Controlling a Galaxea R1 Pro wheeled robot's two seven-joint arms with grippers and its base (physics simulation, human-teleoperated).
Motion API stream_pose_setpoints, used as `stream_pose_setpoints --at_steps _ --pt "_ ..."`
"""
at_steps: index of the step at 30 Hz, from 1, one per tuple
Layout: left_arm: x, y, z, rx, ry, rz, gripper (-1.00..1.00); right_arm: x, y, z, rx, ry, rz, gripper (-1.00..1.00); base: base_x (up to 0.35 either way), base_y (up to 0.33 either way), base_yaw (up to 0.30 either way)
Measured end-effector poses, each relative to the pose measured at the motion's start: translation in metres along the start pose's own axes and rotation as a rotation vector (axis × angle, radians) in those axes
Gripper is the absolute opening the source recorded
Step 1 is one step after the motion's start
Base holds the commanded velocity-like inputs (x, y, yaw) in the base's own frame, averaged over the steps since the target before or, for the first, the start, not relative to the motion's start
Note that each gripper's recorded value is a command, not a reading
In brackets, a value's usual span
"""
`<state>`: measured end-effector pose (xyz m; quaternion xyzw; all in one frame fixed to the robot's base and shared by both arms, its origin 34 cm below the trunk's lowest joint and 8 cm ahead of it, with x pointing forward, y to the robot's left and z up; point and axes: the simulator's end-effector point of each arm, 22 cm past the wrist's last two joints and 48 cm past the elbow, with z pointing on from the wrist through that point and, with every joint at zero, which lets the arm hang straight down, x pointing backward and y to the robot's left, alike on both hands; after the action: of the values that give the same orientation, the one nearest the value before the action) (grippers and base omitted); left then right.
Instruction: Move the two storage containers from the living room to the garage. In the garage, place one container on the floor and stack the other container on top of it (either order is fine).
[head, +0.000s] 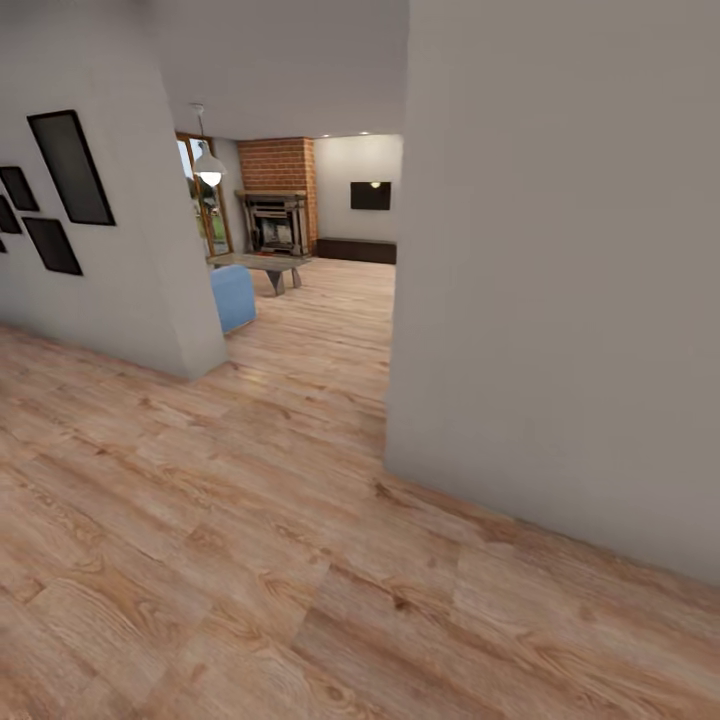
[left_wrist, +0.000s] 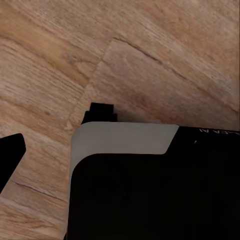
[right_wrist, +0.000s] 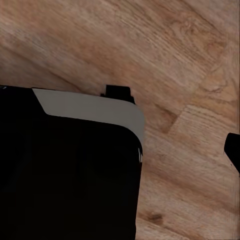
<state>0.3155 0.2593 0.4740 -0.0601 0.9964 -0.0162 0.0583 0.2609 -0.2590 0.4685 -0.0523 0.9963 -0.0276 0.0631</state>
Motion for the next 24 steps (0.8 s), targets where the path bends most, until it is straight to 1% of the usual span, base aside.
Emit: stream_pose_setpoints --at_steps 24 --pt "0.0000 0.0000 0.0000 0.000 0.000 0.000 1.00 0.0001 0.0000 0.0000 0.000 0.000 0.000 1.00 0.320 0.000 0.273"
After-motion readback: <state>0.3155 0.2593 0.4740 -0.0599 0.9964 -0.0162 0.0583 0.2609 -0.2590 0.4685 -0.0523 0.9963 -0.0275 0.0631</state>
